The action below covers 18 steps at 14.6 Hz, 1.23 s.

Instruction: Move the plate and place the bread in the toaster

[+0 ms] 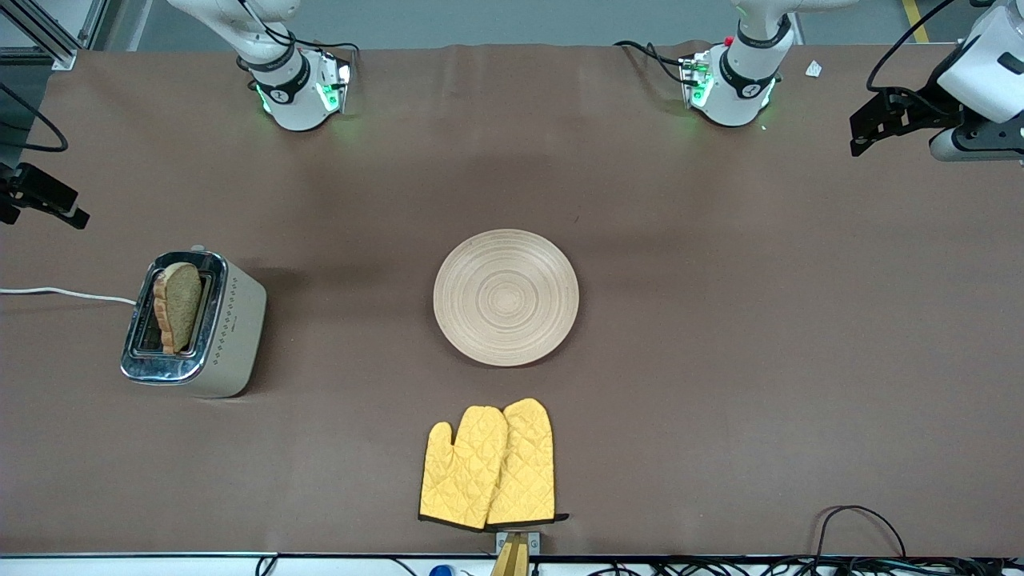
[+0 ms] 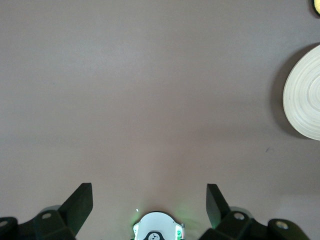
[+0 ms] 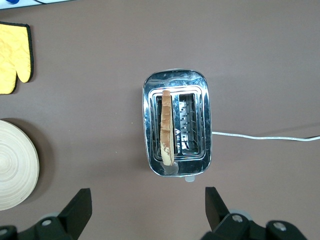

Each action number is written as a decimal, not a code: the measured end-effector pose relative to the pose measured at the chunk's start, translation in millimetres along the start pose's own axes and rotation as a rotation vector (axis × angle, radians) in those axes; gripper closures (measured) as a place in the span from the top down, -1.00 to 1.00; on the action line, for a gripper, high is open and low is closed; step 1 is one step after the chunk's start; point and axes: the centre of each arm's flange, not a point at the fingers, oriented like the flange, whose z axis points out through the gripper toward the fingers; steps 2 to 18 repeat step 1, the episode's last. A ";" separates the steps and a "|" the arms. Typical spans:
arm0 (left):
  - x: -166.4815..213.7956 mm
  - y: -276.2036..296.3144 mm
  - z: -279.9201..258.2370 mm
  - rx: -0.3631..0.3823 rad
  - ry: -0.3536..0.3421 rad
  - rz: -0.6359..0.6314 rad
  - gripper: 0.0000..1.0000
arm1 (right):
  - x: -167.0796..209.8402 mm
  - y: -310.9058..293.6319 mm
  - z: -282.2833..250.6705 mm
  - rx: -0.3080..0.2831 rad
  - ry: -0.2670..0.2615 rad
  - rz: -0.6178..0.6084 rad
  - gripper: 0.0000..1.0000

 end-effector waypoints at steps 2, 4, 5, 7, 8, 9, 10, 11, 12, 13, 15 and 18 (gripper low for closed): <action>0.0 0.1 0.0 0.000 0.000 0.003 1.00 | 0.0 -0.3 0.0 0.000 0.000 -0.001 1.00; 0.0 0.1 0.0 0.000 0.000 0.003 1.00 | 0.0 -0.3 0.0 0.000 0.000 -0.001 1.00; 0.0 0.1 0.0 0.000 0.000 0.003 1.00 | 0.0 -0.3 0.0 0.000 0.000 -0.001 1.00; 0.0 0.1 0.0 0.000 0.000 0.003 1.00 | 0.0 -0.3 0.0 0.000 0.000 -0.001 1.00; 0.0 0.1 0.0 0.000 0.000 0.003 1.00 | 0.0 -0.3 0.0 0.000 0.000 -0.001 1.00; 0.0 0.1 0.0 0.000 0.000 0.003 1.00 | 0.0 -0.3 0.0 0.000 0.000 -0.001 1.00; 0.0 0.1 0.0 0.000 0.000 0.003 1.00 | 0.0 -0.3 0.0 0.000 0.000 -0.001 1.00; 0.0 0.1 0.0 0.000 0.000 0.003 1.00 | 0.0 -0.3 0.0 0.000 0.000 -0.001 1.00; 0.0 0.1 0.0 0.000 0.000 0.003 1.00 | 0.0 -0.3 0.0 0.000 0.000 -0.001 1.00; 0.0 0.1 0.0 0.000 0.000 0.003 1.00 | 0.0 -0.3 0.0 0.000 0.000 -0.001 1.00; 0.0 0.1 0.0 0.000 0.000 0.003 1.00 | 0.0 -0.3 0.0 0.000 0.000 -0.001 1.00; 0.0 0.1 0.0 0.000 0.000 0.003 1.00 | 0.0 -0.3 0.0 0.000 0.000 -0.001 1.00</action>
